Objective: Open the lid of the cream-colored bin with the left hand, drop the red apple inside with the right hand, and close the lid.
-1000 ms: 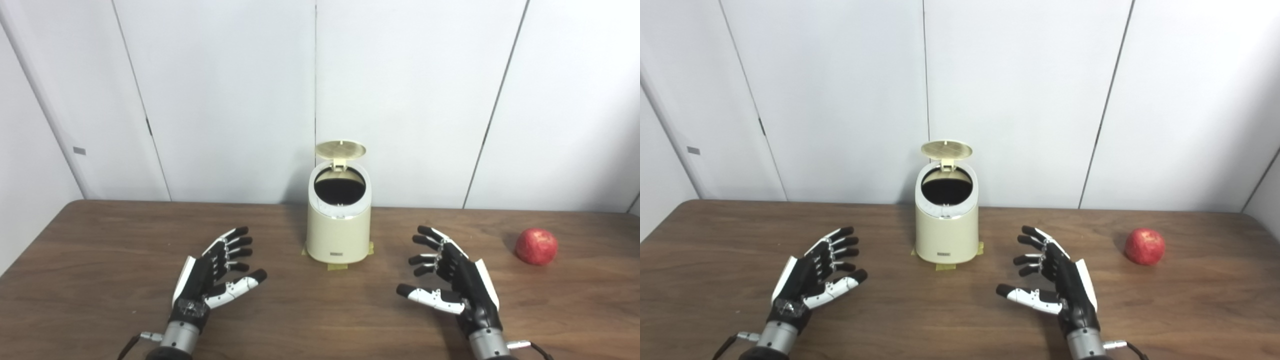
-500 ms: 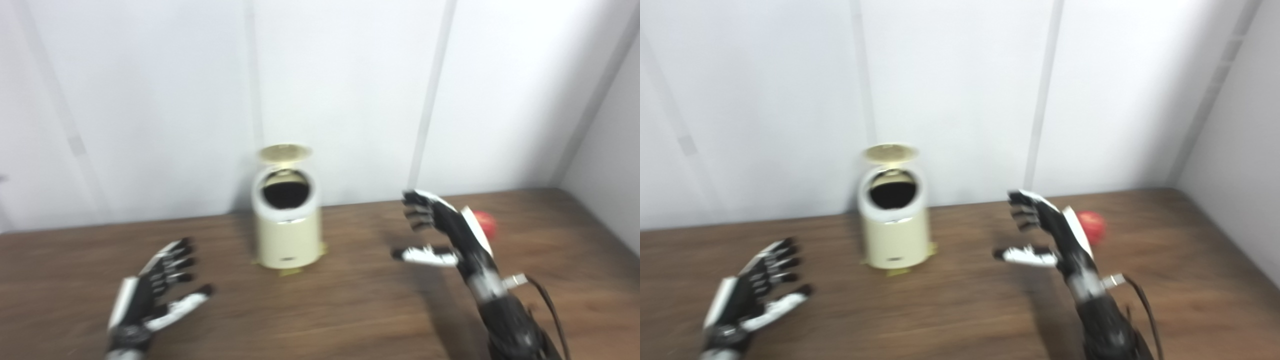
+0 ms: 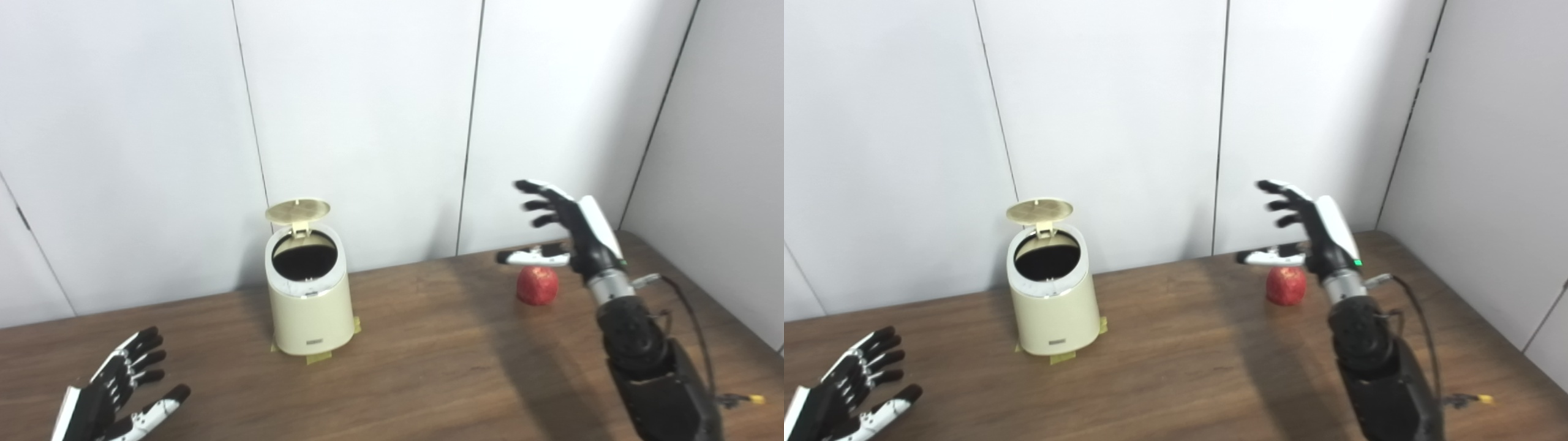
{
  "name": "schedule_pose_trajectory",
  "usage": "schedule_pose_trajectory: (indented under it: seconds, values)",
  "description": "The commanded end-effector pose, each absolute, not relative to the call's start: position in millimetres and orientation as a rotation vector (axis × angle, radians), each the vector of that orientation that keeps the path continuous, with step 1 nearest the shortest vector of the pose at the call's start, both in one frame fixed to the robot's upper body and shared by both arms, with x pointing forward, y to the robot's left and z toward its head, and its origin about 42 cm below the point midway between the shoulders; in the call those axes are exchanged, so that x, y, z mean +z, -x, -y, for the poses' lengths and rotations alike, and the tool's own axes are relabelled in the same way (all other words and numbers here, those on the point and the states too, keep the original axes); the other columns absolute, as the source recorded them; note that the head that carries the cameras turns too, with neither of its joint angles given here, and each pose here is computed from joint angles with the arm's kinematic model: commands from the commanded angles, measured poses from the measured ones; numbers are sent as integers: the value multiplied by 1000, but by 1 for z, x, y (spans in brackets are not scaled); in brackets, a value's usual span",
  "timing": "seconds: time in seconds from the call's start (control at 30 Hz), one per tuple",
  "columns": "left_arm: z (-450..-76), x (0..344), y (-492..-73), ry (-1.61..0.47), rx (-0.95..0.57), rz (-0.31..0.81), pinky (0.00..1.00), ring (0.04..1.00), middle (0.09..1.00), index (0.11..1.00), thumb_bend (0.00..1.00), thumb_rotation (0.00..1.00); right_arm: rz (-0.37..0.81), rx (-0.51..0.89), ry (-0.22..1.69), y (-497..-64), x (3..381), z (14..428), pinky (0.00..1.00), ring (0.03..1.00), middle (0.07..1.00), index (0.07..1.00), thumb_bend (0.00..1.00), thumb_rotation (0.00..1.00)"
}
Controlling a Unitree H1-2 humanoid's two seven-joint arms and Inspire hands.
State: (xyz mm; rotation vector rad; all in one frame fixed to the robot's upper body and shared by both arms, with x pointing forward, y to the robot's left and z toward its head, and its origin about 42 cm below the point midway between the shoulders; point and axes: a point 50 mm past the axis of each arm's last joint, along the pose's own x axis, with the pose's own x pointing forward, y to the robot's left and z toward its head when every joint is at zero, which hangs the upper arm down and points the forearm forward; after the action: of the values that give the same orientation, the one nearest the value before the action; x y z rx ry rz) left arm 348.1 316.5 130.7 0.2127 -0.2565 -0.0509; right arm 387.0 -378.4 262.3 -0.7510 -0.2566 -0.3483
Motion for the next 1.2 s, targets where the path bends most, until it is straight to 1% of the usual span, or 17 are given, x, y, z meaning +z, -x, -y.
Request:
schedule_pose_trajectory:
  seconds: [0.0,0.07,0.17,0.27,0.3,0.37,0.47,0.53,0.67,0.73,0.8,0.87,0.97,1.1,1.17]
  values:
    - [-318,136,-353,-186,-56,279,721,816,847,865,700,77,281,-393,798,-390,288,392,736,848,875,830,811,231]
    - [-319,136,-353,-178,-60,281,721,818,847,864,696,70,231,-379,815,-390,286,401,748,856,882,839,814,234]
    - [-319,136,-353,-179,-61,282,725,819,843,858,682,50,171,-346,804,-392,280,411,786,894,917,878,829,226]
    - [-320,137,-353,-195,-57,281,718,810,835,852,690,80,82,-321,775,-394,269,422,863,937,940,910,821,199]
    - [-321,137,-352,-197,-56,280,712,806,832,849,698,98,54,-310,771,-395,266,426,866,937,941,911,826,199]
    - [-322,137,-352,-197,-56,279,698,798,829,845,716,131,10,-285,777,-396,261,430,904,955,953,921,822,199]
    - [-322,138,-352,-196,-54,277,703,804,834,844,730,166,-47,-243,780,-398,254,437,925,964,952,945,834,246]
    - [-322,137,-352,-195,-55,278,708,805,835,848,710,129,-64,-225,769,-399,250,440,942,968,951,947,863,249]
    - [-320,138,-353,-189,-60,278,713,806,833,847,713,121,-105,-204,747,-402,242,445,946,975,956,942,878,218]
    - [-319,138,-354,-183,-62,277,710,811,835,847,709,106,-119,-199,730,-403,237,446,929,962,957,947,891,212]
    - [-318,138,-355,-175,-65,278,707,811,834,848,705,96,-132,-194,741,-405,232,446,918,957,957,950,887,210]
    - [-317,138,-355,-173,-67,277,706,810,831,847,702,86,-138,-194,758,-406,228,445,945,965,953,949,875,207]
    - [-316,139,-355,-182,-69,272,728,814,835,850,698,98,-144,-202,783,-408,222,443,958,955,933,942,861,187]
    - [-315,141,-353,-192,-69,272,721,807,831,850,706,116,-147,-211,809,-414,215,441,954,941,908,929,861,209]
    - [-315,142,-353,-196,-67,274,703,798,824,843,707,112,-141,-212,804,-416,211,440,914,920,897,919,858,206]
